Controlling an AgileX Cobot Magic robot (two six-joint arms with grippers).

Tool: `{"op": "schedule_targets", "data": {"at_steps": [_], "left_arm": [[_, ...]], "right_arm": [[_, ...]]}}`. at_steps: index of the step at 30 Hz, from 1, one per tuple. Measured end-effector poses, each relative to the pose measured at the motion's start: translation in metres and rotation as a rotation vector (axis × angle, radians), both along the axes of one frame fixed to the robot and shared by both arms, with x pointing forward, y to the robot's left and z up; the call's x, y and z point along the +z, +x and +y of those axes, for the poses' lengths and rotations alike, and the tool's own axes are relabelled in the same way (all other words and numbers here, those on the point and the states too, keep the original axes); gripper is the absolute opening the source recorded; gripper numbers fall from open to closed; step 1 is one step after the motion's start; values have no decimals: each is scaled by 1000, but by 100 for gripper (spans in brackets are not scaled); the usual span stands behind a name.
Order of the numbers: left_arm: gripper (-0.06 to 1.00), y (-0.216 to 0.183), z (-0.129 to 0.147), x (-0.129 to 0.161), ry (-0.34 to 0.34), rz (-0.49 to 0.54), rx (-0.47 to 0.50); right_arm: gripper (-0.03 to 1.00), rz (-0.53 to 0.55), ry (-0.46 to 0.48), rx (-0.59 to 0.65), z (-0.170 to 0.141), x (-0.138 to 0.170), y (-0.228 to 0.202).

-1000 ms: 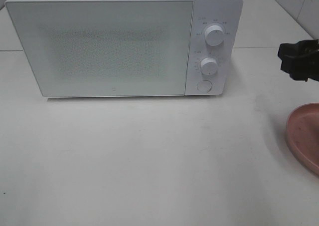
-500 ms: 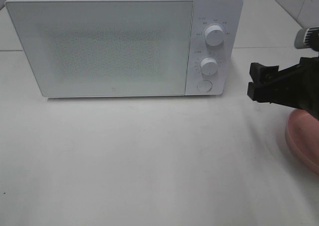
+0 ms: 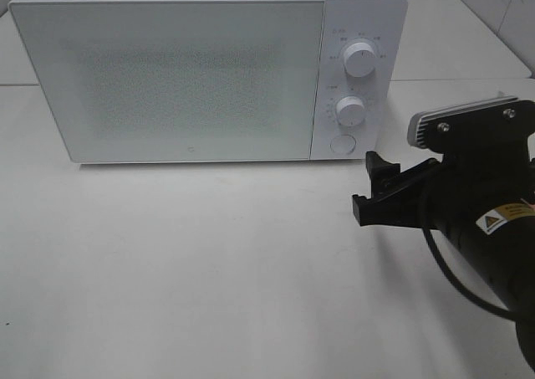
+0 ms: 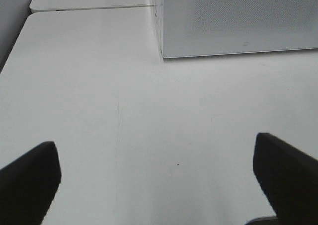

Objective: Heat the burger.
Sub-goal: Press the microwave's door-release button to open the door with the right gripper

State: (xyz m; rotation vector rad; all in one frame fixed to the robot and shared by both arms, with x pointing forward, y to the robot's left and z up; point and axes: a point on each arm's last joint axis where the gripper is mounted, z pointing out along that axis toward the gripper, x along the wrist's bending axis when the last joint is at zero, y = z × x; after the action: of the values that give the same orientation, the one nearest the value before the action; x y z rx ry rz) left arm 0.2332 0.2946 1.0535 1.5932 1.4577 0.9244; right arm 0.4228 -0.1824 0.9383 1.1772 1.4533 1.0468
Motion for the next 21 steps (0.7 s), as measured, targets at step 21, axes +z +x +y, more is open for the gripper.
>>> {"op": "schedule_targets", "data": {"at_steps": [21], "left_arm": [[97,0,0,0,0,0,0]], "right_arm": [[76,5,118,-31,5,-10,-2]]}}
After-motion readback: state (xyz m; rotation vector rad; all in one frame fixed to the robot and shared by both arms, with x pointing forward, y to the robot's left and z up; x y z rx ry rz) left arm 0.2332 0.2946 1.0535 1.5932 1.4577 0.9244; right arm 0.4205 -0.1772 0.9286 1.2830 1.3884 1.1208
